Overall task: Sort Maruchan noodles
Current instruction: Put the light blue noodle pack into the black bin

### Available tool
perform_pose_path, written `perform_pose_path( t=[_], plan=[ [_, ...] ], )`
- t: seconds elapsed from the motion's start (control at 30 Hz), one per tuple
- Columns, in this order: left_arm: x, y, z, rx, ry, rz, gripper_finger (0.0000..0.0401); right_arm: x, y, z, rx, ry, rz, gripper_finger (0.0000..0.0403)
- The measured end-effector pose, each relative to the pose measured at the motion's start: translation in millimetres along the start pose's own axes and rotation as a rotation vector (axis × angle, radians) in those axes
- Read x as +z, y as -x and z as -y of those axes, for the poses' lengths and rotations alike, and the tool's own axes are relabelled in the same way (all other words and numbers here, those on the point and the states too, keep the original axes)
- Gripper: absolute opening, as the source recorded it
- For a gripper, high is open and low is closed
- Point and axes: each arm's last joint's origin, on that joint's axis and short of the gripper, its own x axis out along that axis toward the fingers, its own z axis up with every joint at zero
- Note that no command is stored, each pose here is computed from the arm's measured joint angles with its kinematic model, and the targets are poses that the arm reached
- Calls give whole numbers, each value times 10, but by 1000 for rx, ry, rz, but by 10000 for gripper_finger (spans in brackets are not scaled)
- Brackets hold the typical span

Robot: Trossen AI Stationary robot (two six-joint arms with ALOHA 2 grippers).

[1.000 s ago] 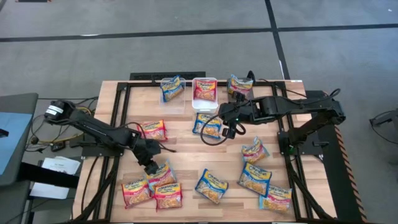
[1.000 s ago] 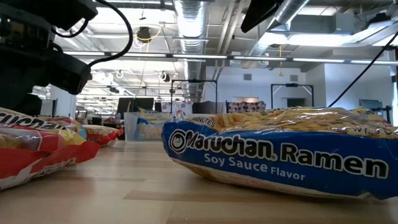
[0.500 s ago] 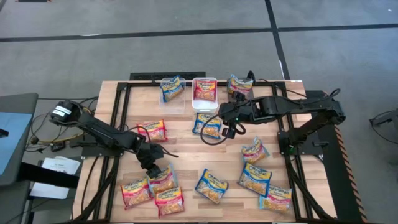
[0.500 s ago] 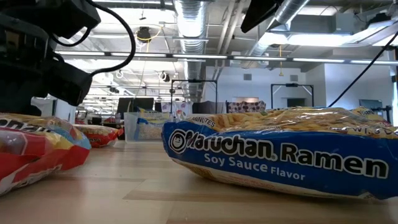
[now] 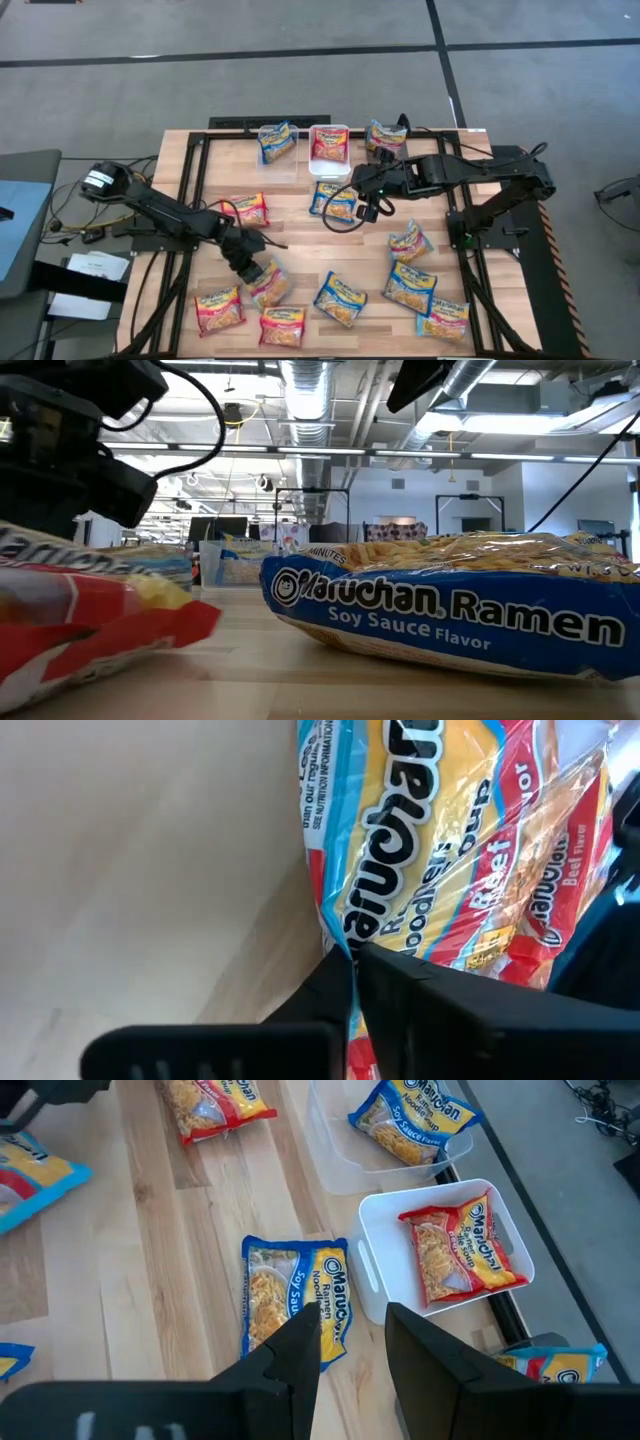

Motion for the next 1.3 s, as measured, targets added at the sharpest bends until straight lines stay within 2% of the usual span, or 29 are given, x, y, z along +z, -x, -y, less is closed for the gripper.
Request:
perform_pose_path(
  t=[0.2,0.33,0.53,0.7,0.9,1.3],
  plan=[
    [163,131,-28,-19,5,64,0,1,0,0,0,-8,1,139],
    [295,265,25,-60,-24,119,0,0,0,-7,28,-58,-4,139],
    [479,425,109,-102,-89,198,0,-11,0,-77,242,-106,-41,139],
    [501,447,129,-112,-124,200,0,-100,-140,-251,404,-105,-36,139],
    [502,447,130,-107,-149,207,0,-159,-291,-429,468,-117,77,139],
    [509,439,136,-79,-197,250,0,-226,-499,-597,533,-235,337,138]
  ],
)
